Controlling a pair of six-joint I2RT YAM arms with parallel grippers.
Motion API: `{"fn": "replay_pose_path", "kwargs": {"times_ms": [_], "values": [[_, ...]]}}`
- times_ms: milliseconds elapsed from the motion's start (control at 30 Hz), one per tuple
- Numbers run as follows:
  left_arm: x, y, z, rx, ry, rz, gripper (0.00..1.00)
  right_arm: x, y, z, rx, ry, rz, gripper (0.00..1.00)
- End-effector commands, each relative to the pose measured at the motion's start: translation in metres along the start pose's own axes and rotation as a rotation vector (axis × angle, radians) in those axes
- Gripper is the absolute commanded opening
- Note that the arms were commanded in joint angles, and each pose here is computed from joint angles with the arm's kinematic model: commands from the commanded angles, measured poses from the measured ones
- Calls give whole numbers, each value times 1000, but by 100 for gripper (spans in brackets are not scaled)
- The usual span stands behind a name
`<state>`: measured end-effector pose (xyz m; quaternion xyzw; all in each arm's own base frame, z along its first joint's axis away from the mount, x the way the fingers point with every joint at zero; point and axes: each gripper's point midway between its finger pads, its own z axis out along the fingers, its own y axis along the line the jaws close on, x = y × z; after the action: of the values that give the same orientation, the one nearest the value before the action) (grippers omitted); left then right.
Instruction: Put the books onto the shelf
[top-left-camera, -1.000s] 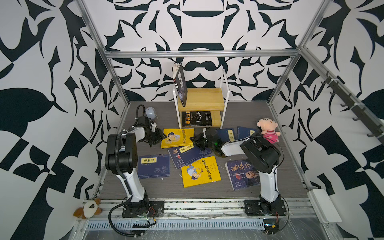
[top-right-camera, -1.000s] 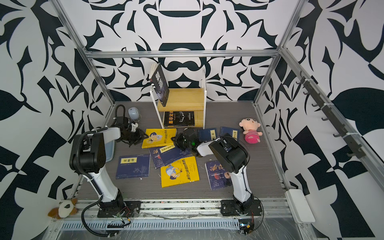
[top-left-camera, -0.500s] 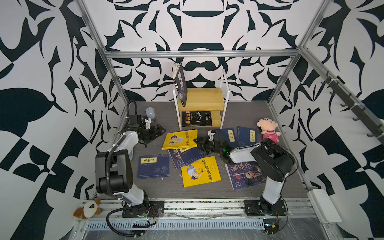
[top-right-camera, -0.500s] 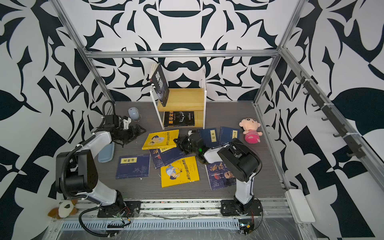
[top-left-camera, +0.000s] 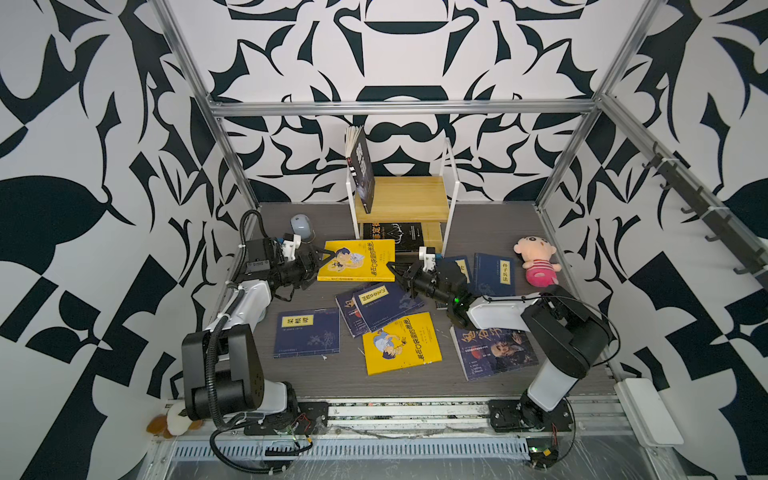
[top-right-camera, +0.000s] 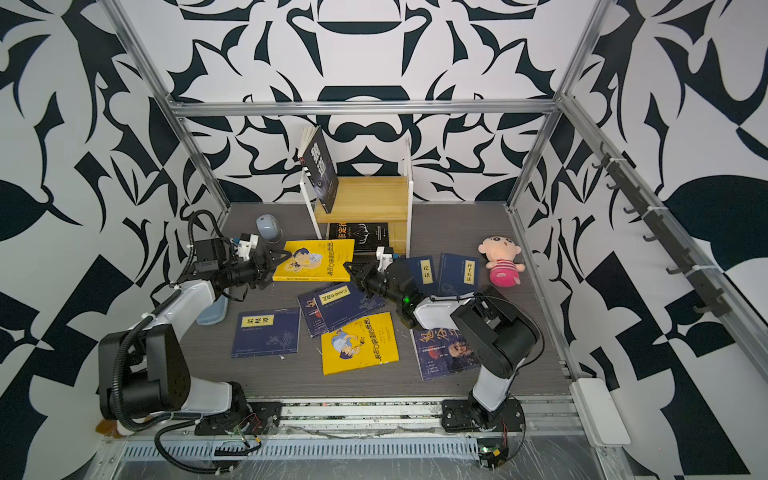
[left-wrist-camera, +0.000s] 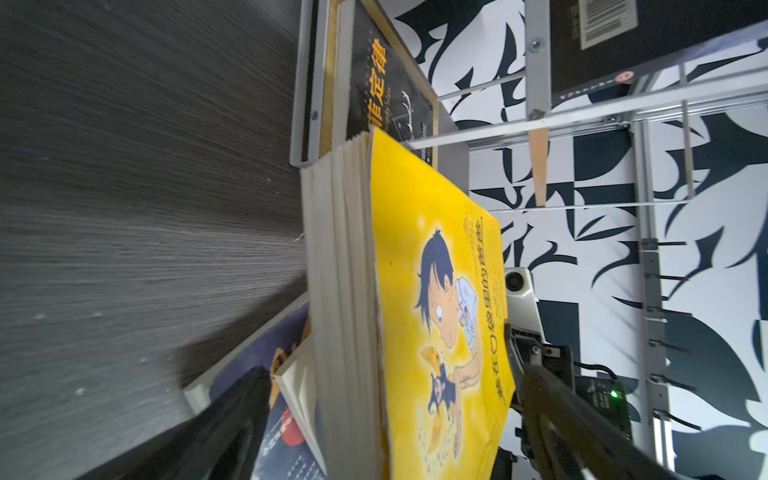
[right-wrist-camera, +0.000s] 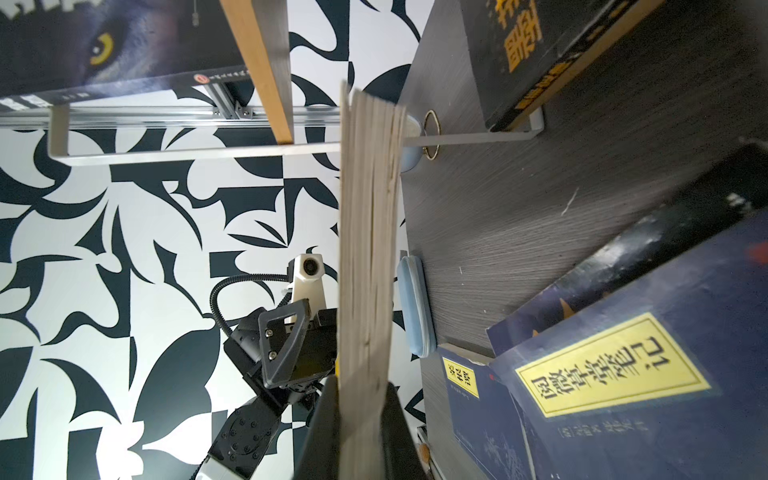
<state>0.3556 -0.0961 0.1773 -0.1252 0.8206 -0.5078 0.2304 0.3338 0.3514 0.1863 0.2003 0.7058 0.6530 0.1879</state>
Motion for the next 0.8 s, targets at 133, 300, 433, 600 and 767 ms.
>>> {"fn": "replay_pose_path", "kwargs": {"times_ms": [133, 300, 433, 600, 767], "values": [[-7, -26, 0, 120, 22, -40, 76, 14, 100, -4, -281, 44, -106, 0], [-14, -25, 3, 123, 30, -64, 48, 21, 95, 1, -272, 77, -107, 0], [-18, -22, 4, 109, 21, -64, 22, 23, 85, 0, -249, 82, -112, 0], [-18, -25, 1, 95, 9, -47, 0, 25, 63, -8, -136, 70, -207, 16], [-13, -35, -10, 80, -33, 13, 0, 13, 44, -35, 121, 2, -466, 45]]}}
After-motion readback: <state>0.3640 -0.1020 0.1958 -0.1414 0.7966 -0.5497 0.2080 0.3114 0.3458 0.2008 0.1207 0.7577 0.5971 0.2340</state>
